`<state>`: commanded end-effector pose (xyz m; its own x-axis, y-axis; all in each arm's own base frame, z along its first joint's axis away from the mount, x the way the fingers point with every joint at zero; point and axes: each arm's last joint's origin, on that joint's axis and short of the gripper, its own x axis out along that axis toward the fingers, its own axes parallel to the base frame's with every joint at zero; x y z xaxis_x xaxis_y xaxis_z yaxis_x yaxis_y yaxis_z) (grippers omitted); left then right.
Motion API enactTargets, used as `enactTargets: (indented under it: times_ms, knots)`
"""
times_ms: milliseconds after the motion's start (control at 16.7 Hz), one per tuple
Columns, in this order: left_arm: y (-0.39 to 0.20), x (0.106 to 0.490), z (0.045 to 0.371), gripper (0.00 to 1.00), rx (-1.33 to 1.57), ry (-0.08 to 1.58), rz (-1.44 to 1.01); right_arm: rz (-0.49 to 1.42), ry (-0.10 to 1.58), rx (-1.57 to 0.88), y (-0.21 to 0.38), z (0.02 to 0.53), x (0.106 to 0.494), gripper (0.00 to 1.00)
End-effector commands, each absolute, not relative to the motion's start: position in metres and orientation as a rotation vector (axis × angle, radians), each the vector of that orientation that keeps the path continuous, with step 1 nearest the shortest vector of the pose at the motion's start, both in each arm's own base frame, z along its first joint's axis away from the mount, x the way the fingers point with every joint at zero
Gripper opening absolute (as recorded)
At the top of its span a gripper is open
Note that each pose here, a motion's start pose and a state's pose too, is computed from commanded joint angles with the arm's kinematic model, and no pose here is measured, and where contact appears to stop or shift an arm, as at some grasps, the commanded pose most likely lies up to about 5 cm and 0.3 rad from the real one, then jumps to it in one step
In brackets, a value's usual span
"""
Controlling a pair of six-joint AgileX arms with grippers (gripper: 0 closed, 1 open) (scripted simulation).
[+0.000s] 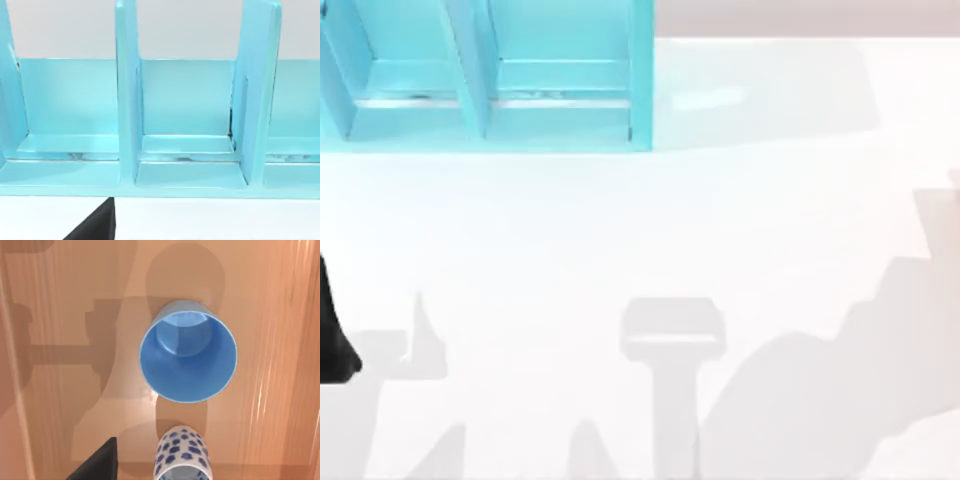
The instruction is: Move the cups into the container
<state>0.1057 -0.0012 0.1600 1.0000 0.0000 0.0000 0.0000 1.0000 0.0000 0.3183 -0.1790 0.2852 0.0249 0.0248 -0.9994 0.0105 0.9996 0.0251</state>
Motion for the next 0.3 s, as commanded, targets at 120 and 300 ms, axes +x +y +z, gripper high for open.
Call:
enactTargets:
  times_ms: [120,300]
  knots:
    - [-0.001,0.106,0.160,1.00,0.000,0.000,0.000,0.009,1.544,0.028,-0.177,0.304,0.316,1.00]
    - [-0.001,0.106,0.160,1.00,0.000,0.000,0.000,0.008,1.543,0.027,-0.176,0.315,0.314,1.00]
